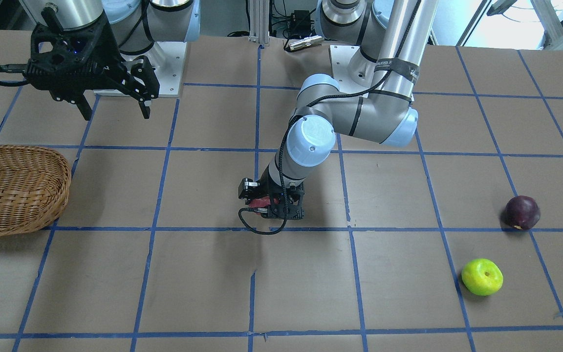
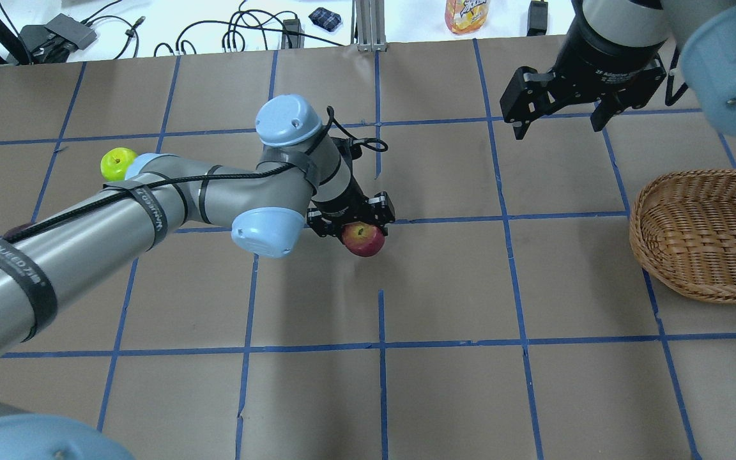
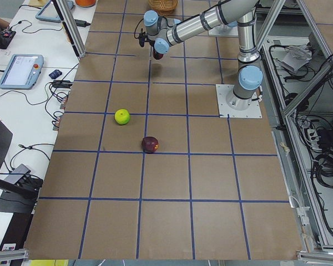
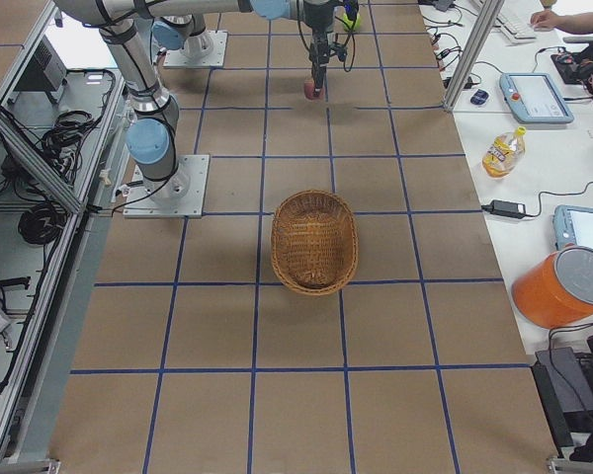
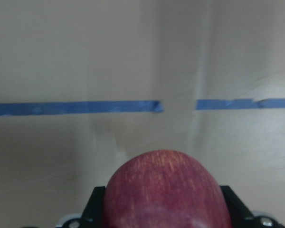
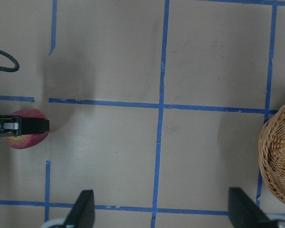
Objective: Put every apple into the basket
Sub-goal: 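Carry the red apple to the table center, release, withdraw left gripper, then grasp the red apple with the right gripper while left gripper reaches the purple apple, then carry the red apple into the basket while left gripper lifts the purple apple, then set the purple apple at table center with left gripper while right releases red apple, then grasp the purple apple with the right gripper while left gripper reaches the green apple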
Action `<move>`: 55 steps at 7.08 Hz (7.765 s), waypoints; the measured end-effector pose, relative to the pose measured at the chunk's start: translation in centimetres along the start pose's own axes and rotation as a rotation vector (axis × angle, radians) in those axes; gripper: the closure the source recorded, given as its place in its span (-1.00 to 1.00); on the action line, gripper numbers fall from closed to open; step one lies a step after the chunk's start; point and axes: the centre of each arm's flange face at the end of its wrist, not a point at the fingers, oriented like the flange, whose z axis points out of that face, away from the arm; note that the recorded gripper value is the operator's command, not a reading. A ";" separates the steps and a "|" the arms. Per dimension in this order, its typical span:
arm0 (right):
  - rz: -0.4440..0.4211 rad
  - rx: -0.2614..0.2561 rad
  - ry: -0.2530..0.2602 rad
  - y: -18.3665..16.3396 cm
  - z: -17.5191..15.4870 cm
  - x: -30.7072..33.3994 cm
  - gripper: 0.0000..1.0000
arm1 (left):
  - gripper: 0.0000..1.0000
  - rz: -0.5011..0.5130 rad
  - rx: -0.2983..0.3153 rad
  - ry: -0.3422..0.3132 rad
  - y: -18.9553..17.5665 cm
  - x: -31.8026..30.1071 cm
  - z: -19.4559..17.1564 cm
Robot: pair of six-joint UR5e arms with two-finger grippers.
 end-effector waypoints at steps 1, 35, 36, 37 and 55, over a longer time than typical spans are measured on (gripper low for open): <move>0.000 0.000 0.000 0.0 0.0 0.0 -1.00 | -1.00 -0.004 0.007 0.005 -0.1 0.7 1.1; -0.156 0.048 0.046 6.5 28.9 48.1 -1.00 | 1.00 0.285 -0.131 -0.264 -12.7 -25.9 -21.1; -0.157 0.046 0.044 6.6 28.8 48.1 -1.00 | 1.00 0.253 -0.089 -0.287 -12.6 -19.3 -19.5; -0.160 0.043 0.040 6.5 28.3 47.9 -1.00 | 1.00 0.210 -0.038 -0.298 -12.0 -12.7 -16.8; 0.148 -0.009 -0.028 -7.7 25.3 -14.6 -1.00 | -1.00 0.144 0.033 -0.232 -16.2 -33.7 -22.2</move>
